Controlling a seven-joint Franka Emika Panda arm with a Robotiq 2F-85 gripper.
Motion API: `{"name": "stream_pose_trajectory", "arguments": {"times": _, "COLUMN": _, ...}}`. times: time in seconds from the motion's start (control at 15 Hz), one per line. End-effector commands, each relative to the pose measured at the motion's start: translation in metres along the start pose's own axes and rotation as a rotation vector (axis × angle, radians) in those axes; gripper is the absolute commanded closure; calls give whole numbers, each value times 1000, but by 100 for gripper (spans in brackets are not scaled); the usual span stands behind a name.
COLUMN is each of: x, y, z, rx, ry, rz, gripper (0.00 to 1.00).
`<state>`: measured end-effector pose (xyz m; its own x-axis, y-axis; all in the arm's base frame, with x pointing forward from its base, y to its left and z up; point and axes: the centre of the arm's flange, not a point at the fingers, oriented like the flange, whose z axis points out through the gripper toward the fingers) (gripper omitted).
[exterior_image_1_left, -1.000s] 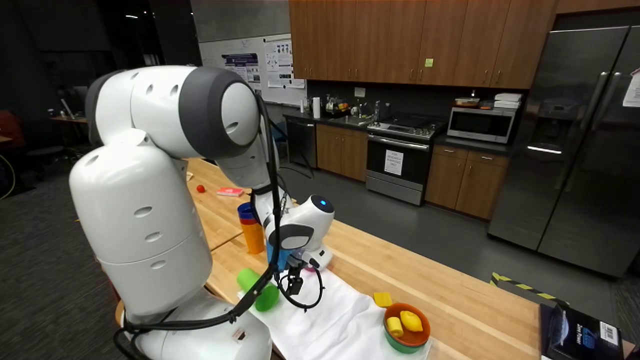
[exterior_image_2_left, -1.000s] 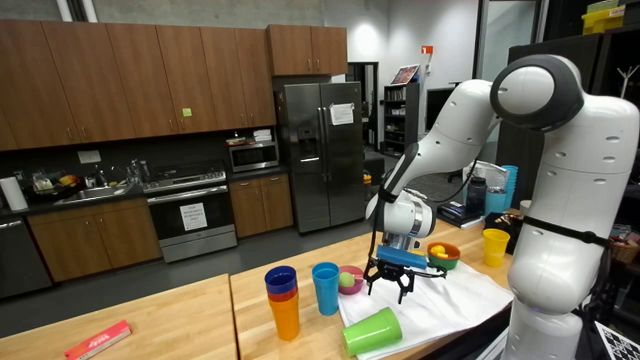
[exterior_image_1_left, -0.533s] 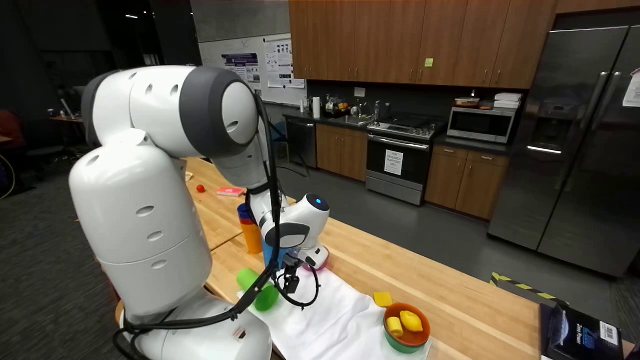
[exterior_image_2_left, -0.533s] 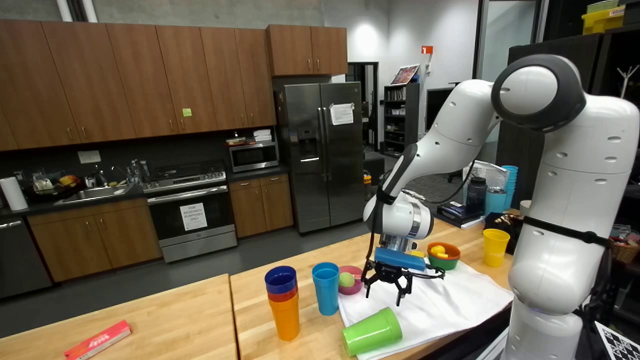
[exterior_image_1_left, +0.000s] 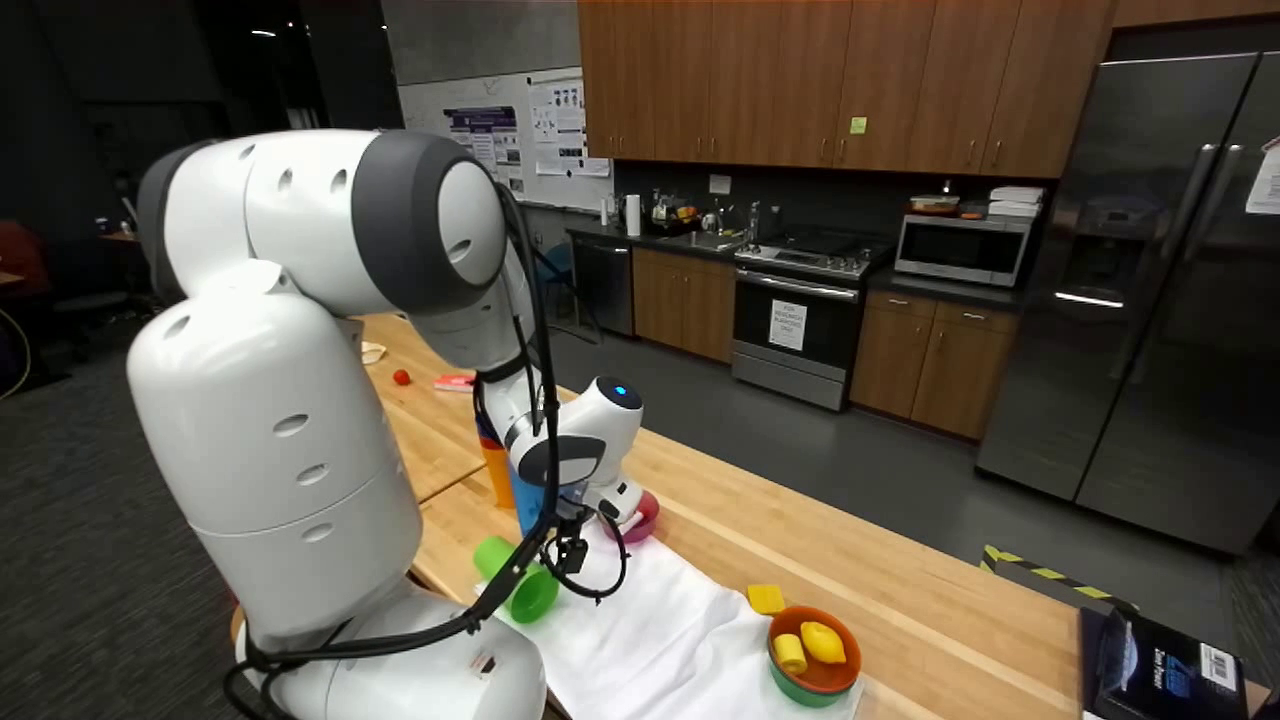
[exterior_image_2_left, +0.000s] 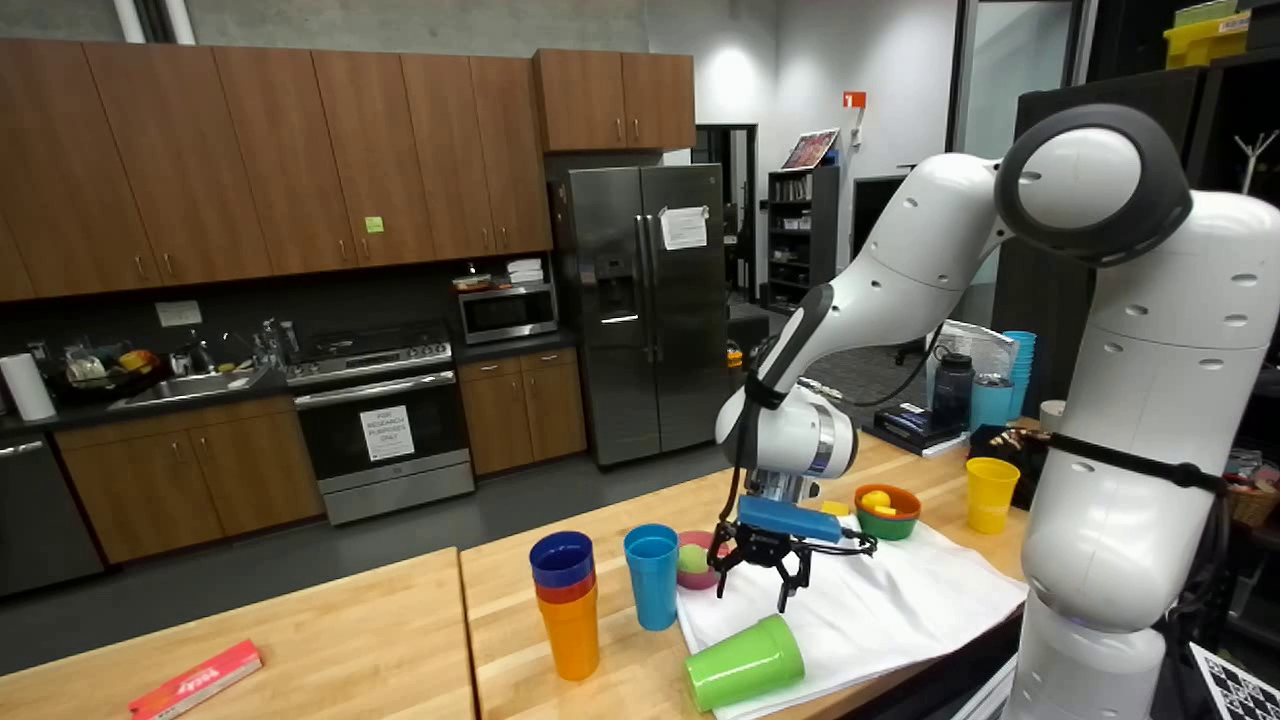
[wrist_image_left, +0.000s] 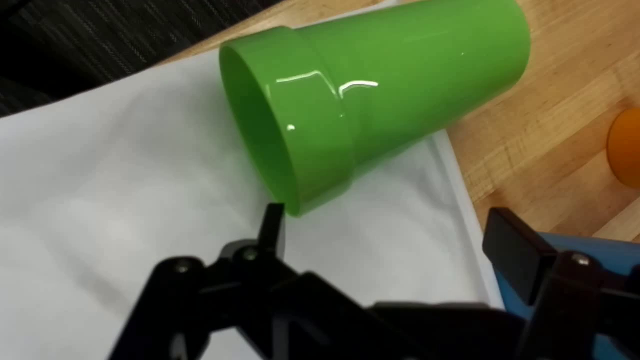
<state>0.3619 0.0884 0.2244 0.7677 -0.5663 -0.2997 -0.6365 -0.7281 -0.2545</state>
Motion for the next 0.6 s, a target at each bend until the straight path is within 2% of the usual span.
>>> {"name": "stream_pose_trajectory", "arguments": {"times": 0.0, "x": -12, "y": -10, "z": -2, "rx": 13, "ry": -13, "rz": -52, "gripper": 0}}
{"name": "stream_pose_trajectory", "arguments": {"times": 0.53, "x": -30, "y": -23, "z": 4, "rx": -4, "ry": -26, "rz": -142, "gripper": 0}}
